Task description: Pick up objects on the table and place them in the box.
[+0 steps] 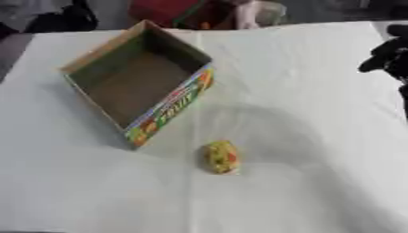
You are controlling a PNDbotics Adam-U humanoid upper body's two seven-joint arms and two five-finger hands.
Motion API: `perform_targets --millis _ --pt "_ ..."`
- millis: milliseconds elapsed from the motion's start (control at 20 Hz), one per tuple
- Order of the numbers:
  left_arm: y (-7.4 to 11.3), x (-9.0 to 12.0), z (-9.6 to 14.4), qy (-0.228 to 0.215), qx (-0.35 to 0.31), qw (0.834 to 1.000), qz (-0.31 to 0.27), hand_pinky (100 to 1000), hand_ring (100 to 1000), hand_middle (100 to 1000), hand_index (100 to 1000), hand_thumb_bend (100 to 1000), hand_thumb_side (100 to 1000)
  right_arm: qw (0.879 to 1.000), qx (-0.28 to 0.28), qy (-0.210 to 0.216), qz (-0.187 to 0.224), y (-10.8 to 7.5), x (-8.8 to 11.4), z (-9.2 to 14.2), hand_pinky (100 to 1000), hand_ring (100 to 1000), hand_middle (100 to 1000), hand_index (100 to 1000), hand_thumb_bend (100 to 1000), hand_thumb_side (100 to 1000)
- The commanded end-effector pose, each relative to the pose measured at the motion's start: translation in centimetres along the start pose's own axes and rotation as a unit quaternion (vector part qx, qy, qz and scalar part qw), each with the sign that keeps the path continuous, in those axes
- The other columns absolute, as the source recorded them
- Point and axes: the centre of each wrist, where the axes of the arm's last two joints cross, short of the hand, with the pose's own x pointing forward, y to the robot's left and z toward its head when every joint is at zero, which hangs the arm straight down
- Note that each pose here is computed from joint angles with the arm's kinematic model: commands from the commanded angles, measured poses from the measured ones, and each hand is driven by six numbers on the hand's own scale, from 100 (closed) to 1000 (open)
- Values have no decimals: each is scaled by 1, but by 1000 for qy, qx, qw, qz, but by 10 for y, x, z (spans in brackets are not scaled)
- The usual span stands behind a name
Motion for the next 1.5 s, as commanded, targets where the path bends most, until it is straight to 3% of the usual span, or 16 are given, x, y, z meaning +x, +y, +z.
perform_targets --millis 50,350,600,750,900,1150,1400,1450,1500 --pt "2 6 -7 -18 -3 1000 2 386 485 448 569 100 834 999 27 -17 32 -4 10 -9 610 578 584 811 100 869" --pt "2 6 -6 -17 -8 1000 3 386 485 448 569 100 833 991 83 -26 100 2 17 -23 632 615 625 844 100 875" --pt "1 6 -6 -15 -12 1000 3 386 485 448 569 100 833 963 173 -69 197 15 33 -50 648 635 608 865 100 917" --pt "1 6 -5 -15 -13 1000 3 385 485 448 569 100 832 929 245 -93 261 25 44 -66 646 653 635 886 100 1000" --pt "1 6 -5 -14 -15 1000 4 381 484 448 568 100 833 887 327 -105 309 38 52 -76 646 664 654 894 100 1000" --pt "0 7 -5 -14 -19 1000 6 382 484 448 568 100 832 829 414 -127 354 57 62 -86 676 722 735 938 100 1000" --pt "-2 7 -5 -14 -21 1000 9 382 484 449 568 100 832 766 509 -104 379 78 68 -90 694 752 760 943 100 1000" --pt "-2 8 -5 -14 -22 1000 9 382 484 449 568 100 832 757 520 -98 382 82 68 -90 688 748 755 934 127 1000" --pt "-2 8 -5 -14 -23 1000 10 382 484 449 568 100 832 749 532 -89 386 85 68 -89 683 741 750 933 220 957"
